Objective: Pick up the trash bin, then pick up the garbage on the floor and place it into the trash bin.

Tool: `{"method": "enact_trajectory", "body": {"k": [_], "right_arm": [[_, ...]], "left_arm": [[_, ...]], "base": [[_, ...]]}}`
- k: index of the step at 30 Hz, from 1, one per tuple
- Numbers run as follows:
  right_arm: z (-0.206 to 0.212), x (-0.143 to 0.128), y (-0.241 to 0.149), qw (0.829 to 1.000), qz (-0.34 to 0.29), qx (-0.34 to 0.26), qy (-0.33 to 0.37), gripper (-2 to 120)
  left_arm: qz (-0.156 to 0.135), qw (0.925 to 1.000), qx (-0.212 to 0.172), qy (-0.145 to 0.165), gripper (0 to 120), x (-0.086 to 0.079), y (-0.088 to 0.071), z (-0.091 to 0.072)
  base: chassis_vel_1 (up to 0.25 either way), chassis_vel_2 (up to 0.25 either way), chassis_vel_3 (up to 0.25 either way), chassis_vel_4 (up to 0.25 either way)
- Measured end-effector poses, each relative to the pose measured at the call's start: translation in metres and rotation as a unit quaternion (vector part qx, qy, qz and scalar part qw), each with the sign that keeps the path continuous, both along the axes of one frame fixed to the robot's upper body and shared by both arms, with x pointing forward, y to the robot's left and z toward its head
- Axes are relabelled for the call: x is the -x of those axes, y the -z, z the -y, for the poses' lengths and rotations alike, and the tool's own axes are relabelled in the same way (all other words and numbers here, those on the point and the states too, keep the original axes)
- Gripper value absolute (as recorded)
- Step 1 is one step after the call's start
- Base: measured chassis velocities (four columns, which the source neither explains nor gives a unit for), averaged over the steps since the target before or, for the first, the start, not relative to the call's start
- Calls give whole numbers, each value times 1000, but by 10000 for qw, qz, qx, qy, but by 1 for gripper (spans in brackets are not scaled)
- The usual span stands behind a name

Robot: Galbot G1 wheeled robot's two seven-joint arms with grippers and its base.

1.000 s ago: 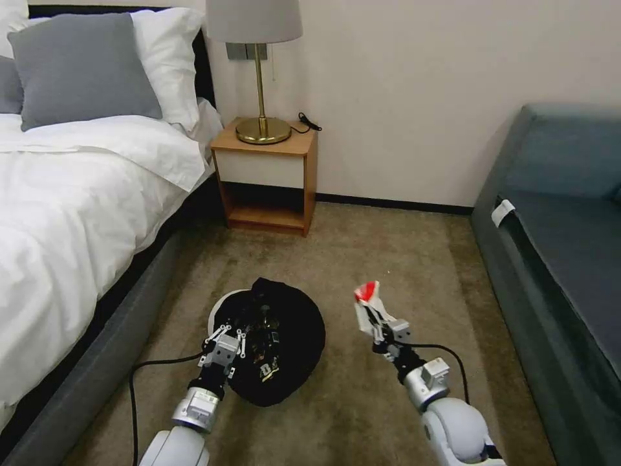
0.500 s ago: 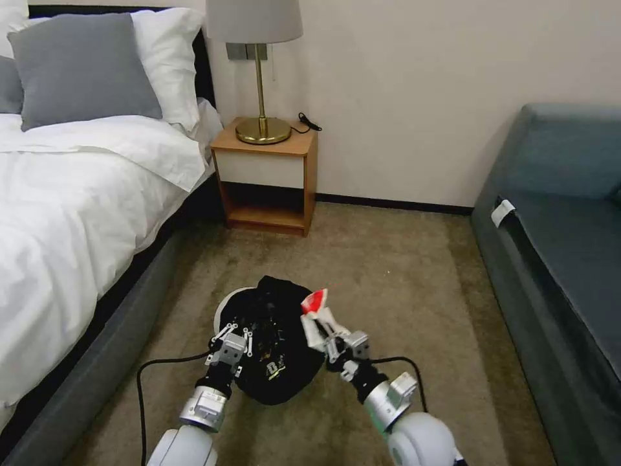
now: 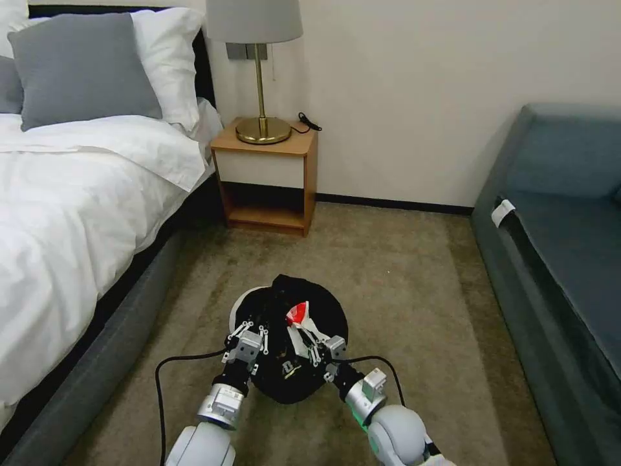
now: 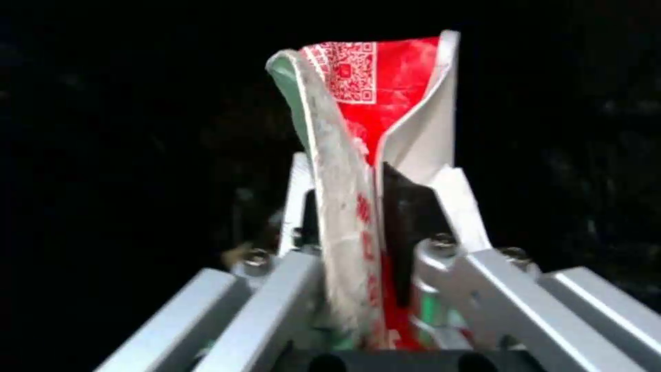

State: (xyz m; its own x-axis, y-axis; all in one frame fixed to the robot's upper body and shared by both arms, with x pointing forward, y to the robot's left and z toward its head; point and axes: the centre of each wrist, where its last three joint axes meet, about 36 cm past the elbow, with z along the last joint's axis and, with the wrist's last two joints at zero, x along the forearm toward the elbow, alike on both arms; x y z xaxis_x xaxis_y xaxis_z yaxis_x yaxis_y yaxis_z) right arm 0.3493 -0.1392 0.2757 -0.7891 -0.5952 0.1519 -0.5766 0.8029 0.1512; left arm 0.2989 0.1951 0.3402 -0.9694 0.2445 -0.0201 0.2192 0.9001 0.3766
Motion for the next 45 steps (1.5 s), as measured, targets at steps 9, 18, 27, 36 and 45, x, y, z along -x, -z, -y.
{"method": "enact_trajectory", "body": {"k": [9, 18, 27, 36, 45], "right_arm": [[-3, -20, 10, 9999, -39, 132, 95, 44], [-5, -25, -3, 9997, 162, 38, 156, 73], [-9, -7, -31, 9987, 416, -229, 193, 99], [22, -3, -46, 9955, 586, -286, 688, 100], [92, 0, -41, 9828, 576, 60, 1756, 100]], "left_arm": [[-52, 10000, -5, -16, 6, -4, 6, 0], [-158, 9999, -26, -46, 6, -9, 14, -6], [-190, 9998, -57, -14, 6, -8, 18, -11], [-147, 9999, -23, -44, 6, -9, 16, -16], [-70, 10000, 2, -58, 6, -6, 11, -24]], "base": [[0, 0, 0, 0], [0, 0, 0, 0], [0, 0, 0, 0], [0, 0, 0, 0], [0, 0, 0, 0]]}}
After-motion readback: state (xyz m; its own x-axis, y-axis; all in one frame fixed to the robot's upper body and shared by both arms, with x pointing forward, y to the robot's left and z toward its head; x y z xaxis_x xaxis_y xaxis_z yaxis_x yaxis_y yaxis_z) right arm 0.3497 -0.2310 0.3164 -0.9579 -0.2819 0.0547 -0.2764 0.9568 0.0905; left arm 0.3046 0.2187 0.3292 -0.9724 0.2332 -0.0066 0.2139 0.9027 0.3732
